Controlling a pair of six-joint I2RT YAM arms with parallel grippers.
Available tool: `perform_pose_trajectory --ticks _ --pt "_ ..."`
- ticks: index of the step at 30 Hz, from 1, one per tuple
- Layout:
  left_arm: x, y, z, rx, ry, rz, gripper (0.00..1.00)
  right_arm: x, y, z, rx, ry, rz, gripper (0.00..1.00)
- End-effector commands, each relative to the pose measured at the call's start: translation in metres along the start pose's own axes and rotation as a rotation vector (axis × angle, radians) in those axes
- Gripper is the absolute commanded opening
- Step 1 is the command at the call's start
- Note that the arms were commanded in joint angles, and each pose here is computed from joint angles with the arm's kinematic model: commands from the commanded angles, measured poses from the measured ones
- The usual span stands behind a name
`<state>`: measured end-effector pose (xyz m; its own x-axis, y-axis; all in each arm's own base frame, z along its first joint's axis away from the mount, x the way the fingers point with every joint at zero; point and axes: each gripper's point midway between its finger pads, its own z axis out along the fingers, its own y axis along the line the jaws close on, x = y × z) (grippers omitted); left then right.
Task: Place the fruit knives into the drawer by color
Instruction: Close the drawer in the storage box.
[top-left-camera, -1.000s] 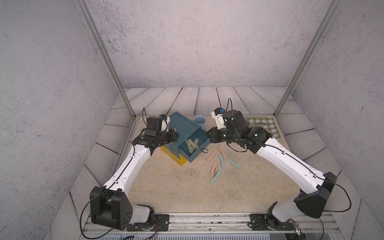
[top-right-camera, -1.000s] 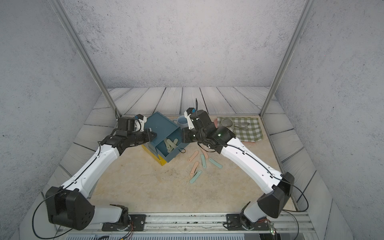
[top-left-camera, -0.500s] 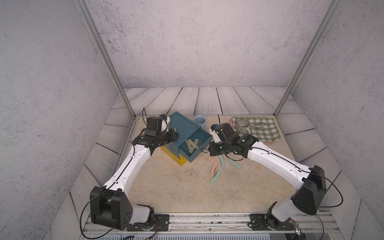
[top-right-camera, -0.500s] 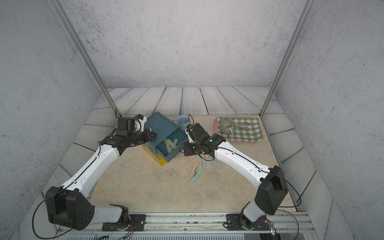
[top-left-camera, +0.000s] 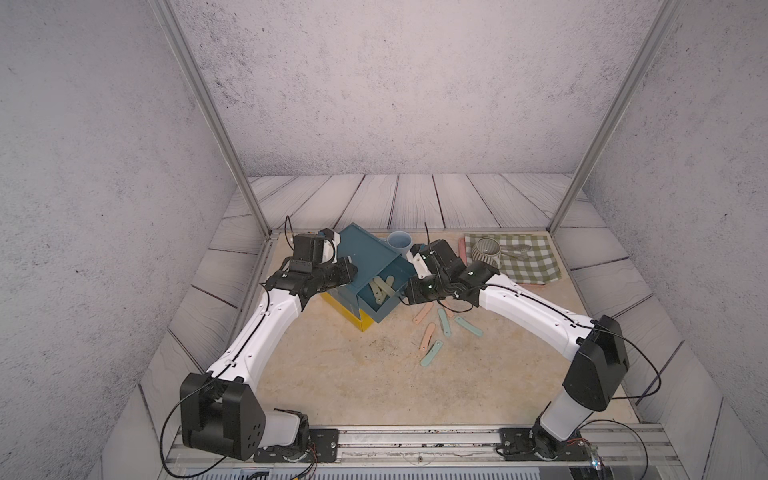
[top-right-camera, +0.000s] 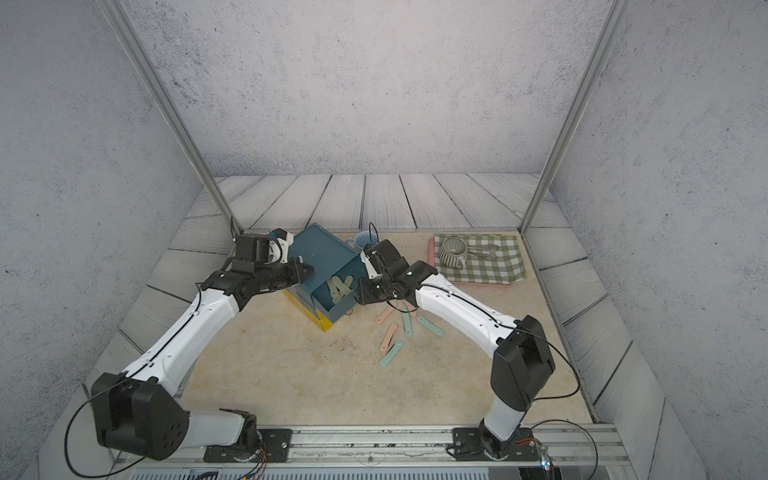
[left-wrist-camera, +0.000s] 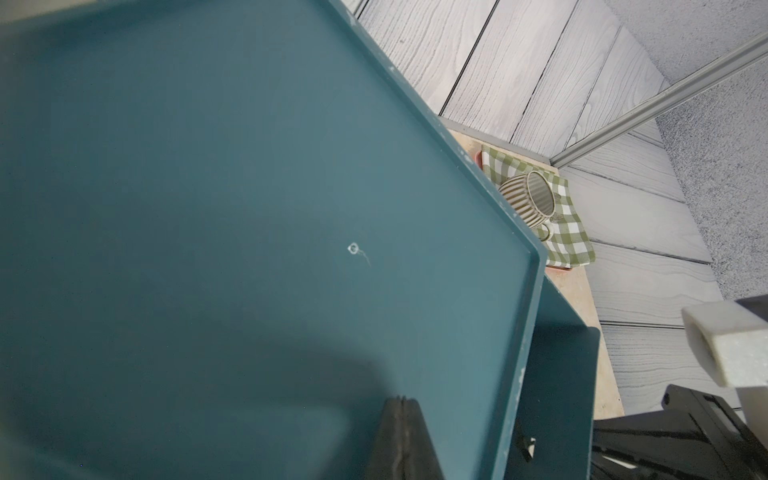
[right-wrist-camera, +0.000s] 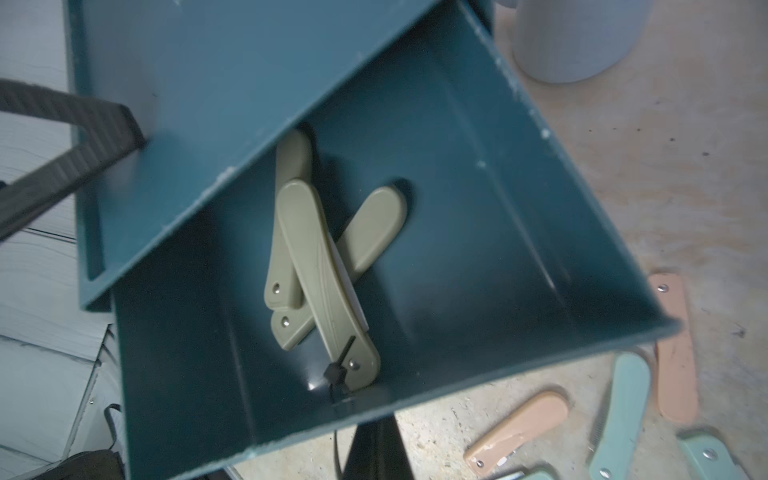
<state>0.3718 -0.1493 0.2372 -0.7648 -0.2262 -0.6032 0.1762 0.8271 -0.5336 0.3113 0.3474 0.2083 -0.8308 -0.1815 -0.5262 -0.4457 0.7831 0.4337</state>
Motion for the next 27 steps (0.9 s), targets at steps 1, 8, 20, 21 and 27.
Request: perform_pose_trajectory --ticks 1,8,20,21,27 --pt "0.042 0.031 0.012 -0.093 0.142 -0.059 0.00 -0.012 0.026 0.005 -0.118 -0.012 -0.024 0.00" --pt "0.042 0.031 0.013 -0.093 0.144 -0.061 0.00 -0.022 0.044 0.017 -0.214 -0.017 -0.029 0.01" --pt "0.043 0.031 0.014 -0.093 0.148 -0.062 0.00 -0.041 0.060 0.032 -0.307 -0.070 -0.019 0.03" --pt "0.043 0.031 0.014 -0.093 0.148 -0.062 0.00 -0.042 0.061 0.032 -0.313 -0.075 -0.020 0.03" --pt "0.044 0.032 0.015 -0.096 0.152 -0.064 0.00 -0.050 0.065 0.031 -0.333 -0.114 -0.026 0.06"
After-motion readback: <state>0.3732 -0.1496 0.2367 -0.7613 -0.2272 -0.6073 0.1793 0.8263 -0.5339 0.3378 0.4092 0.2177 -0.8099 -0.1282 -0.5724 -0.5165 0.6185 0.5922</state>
